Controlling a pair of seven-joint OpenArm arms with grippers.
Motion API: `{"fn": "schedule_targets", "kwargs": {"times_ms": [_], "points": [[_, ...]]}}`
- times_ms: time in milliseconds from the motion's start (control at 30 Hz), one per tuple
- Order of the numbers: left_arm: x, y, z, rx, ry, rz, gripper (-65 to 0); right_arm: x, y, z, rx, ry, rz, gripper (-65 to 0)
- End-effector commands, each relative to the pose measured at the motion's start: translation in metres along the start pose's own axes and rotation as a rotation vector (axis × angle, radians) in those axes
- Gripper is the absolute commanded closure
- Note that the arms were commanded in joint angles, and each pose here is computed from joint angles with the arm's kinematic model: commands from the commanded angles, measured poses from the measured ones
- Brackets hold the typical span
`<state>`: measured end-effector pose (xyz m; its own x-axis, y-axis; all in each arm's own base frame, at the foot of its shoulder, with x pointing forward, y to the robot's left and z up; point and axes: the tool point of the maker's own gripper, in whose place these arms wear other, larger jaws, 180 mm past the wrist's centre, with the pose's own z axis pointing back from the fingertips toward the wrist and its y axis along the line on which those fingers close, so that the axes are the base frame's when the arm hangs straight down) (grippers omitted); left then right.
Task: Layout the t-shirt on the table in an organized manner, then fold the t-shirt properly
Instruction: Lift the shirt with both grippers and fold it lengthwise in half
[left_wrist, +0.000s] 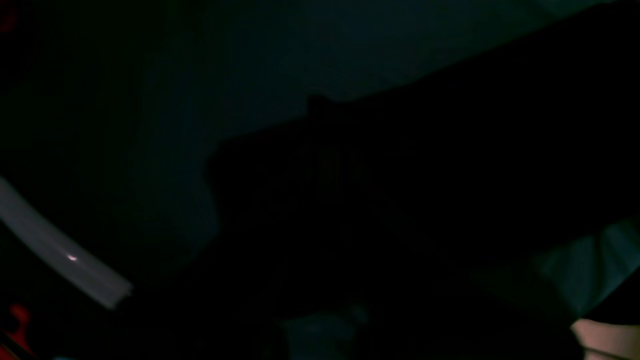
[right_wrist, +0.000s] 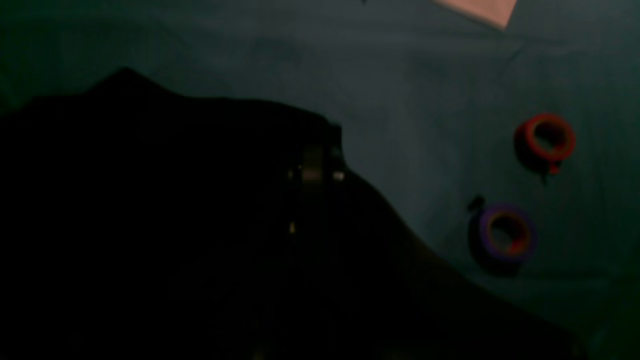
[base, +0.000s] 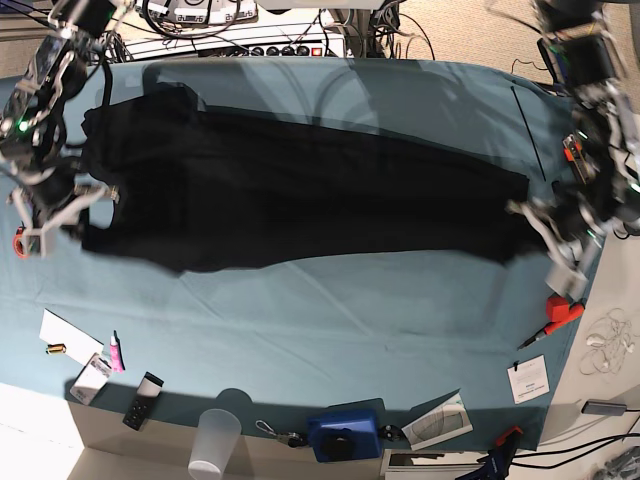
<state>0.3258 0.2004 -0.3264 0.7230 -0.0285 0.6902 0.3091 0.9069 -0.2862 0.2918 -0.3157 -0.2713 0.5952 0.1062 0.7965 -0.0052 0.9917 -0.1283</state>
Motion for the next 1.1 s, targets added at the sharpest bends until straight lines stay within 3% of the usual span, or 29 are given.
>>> {"fn": "schedule_targets", "kwargs": {"times_ms": [0,200,567,733,1067], "points": [[0.015,0.003,0.007,0.011,-0.045,-0.016,0.0,0.01,-0.004,0.005,-0.01,-0.033,0.017,0.0],[0.006,0.004,0.006,0.015,-0.025,-0.007,0.0,-0.021,0.001,0.014,0.036,0.025,0.013,0.0],[-0.002,0.011,0.006,0.054,0.005,-0.019,0.0,-0.027,-0.053,0.042,-0.118,0.018,-0.039,0.0],[-0.005,0.011,0.006,0.054,0.022,-0.018,0.0,-0.041,-0.049,0.042,-0.098,0.083,-0.025,0.0],[-0.036,0.007,0.007,0.034,0.092,-0.024,0.0,-0.06,-0.032,0.04,-0.064,0.11,-0.05,0.0]]}}
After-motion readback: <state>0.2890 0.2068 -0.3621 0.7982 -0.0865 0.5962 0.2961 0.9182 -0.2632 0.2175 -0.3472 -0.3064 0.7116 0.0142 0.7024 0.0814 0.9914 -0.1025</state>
